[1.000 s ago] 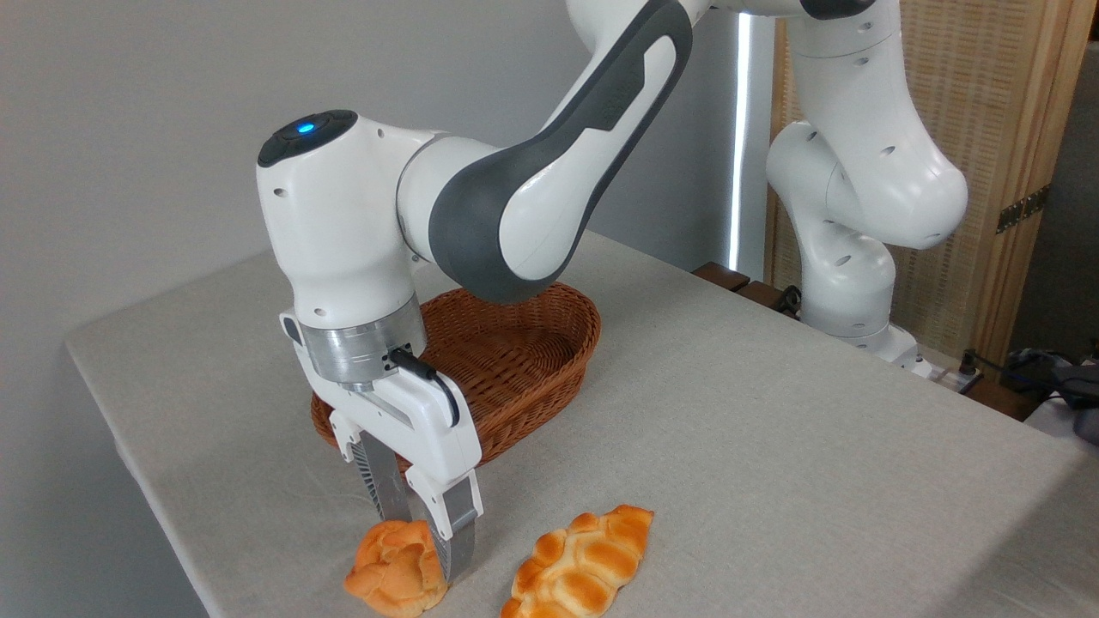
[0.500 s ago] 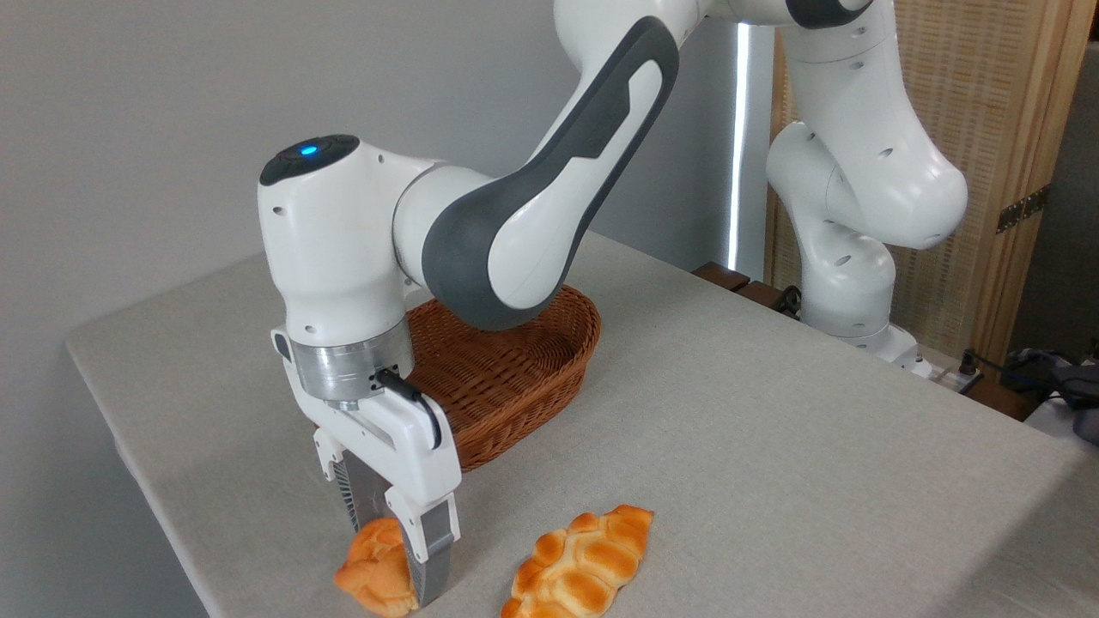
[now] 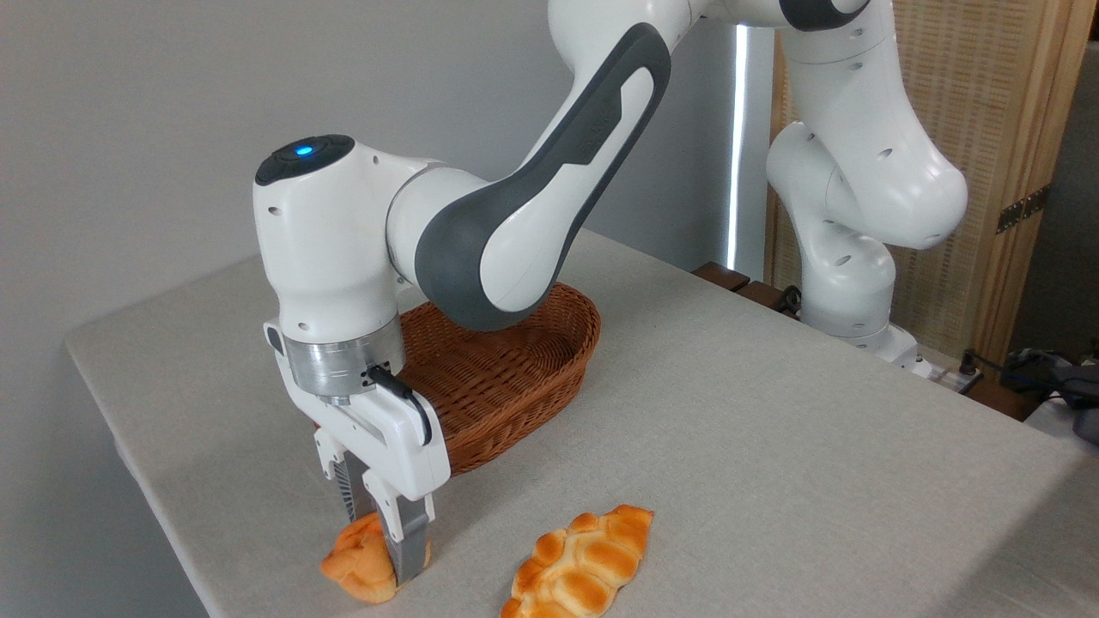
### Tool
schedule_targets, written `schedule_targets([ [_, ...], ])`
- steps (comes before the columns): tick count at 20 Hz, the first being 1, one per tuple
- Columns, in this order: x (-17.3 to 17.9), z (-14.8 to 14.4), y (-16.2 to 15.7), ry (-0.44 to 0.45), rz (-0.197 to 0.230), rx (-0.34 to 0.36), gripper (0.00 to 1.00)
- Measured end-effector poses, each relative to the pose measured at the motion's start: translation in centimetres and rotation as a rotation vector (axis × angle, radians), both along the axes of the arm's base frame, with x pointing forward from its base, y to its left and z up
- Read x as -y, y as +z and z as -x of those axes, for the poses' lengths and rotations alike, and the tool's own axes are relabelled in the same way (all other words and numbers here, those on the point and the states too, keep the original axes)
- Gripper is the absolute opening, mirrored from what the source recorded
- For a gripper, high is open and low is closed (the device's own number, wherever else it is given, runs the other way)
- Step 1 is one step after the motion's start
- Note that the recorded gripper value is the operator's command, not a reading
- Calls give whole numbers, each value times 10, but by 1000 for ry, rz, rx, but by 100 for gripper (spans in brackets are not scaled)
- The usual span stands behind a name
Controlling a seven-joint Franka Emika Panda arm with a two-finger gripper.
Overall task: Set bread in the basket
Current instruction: 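Lift the bun and carry it over the basket, lowering inside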
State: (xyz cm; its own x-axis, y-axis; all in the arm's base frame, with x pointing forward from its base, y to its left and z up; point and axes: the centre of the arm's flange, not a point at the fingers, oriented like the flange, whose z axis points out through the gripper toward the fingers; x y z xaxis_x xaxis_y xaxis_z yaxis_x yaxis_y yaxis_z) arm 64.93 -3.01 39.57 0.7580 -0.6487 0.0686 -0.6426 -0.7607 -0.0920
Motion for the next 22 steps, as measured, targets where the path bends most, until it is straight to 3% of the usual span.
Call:
schedule_targets([
  [5,-1,-1,5,4,5,10,26],
  [8,-6,0,35,49,67,51,27],
  [9,-11,4,48,70,91,54,32],
  [14,-26,39,115,102,160,-52,34],
  [16,-12,53,129,81,171,-97,42],
  [19,32,68,128,72,176,-160,45],
  [20,49,72,122,60,174,-178,49],
  [21,65,76,113,44,170,-198,65],
  [22,80,80,105,30,166,-214,91],
])
